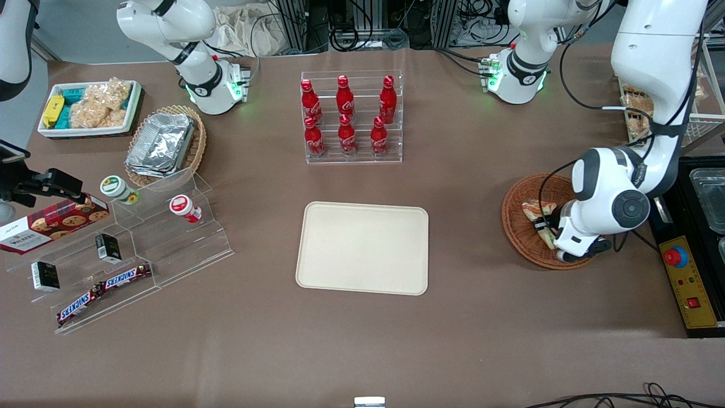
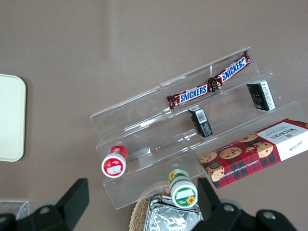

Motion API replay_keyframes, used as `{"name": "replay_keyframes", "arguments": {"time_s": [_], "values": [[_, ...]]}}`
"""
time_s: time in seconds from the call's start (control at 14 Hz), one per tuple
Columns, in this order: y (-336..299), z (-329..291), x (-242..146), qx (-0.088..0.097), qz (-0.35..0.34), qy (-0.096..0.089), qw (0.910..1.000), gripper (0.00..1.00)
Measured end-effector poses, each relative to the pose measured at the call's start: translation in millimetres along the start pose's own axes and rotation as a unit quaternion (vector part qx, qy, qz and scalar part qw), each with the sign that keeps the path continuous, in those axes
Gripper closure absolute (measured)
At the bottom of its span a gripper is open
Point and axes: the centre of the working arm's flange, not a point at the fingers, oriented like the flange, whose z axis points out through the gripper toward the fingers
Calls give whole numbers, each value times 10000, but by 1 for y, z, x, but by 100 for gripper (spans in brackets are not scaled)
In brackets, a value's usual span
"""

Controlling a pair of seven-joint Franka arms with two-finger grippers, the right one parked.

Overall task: Place sandwich from basket to tray
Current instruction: 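Lower the open left gripper onto the wrapped sandwich and close it, then lift the sandwich with the left gripper and carry it over the cream tray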

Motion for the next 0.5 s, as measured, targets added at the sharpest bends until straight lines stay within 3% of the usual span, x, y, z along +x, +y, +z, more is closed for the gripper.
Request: {"name": "replay_keyframes", "arguments": {"time_s": [0.14,0.5], "values": [[6,-37,6,51,32,-83,9999,80],[33,-163,0,66,204,172,9996,80]]}}
